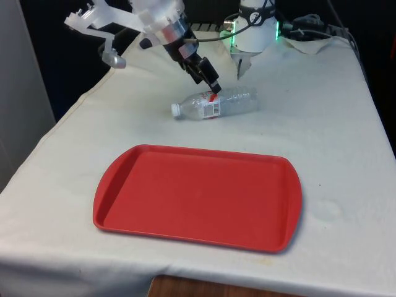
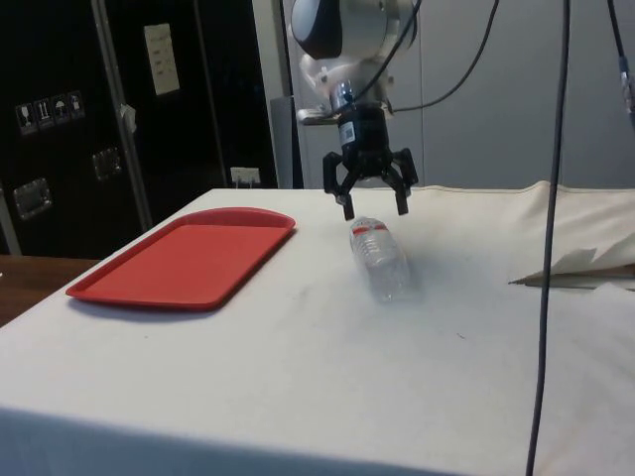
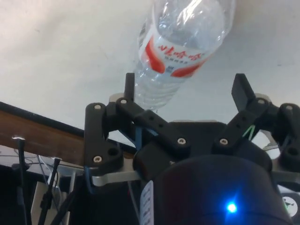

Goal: Place the bottle upright on the tray.

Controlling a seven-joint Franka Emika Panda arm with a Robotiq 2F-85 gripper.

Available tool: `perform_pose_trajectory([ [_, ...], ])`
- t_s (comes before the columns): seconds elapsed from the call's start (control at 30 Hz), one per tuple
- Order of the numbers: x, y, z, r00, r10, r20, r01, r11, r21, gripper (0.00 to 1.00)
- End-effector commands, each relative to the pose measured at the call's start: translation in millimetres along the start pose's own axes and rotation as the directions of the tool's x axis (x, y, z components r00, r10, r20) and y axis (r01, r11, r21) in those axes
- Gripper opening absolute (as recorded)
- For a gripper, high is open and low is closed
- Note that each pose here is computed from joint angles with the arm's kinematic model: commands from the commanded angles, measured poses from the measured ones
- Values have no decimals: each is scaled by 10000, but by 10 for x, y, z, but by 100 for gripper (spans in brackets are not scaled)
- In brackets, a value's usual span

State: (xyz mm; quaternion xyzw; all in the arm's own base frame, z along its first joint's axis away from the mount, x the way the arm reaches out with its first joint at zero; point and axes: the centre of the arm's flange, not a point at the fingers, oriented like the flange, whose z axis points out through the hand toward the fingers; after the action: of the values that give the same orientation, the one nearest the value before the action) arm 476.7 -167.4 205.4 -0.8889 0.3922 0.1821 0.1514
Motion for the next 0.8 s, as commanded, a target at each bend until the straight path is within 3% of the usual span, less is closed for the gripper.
perform_pose_trajectory([
  [0.0,27,5,1,10000,-93,24,93,9999,50,100],
  [0.4,152,85,49,9993,-372,55,372,9993,-63,100],
  [0.77,160,90,46,9994,-334,22,334,9994,-93,100],
])
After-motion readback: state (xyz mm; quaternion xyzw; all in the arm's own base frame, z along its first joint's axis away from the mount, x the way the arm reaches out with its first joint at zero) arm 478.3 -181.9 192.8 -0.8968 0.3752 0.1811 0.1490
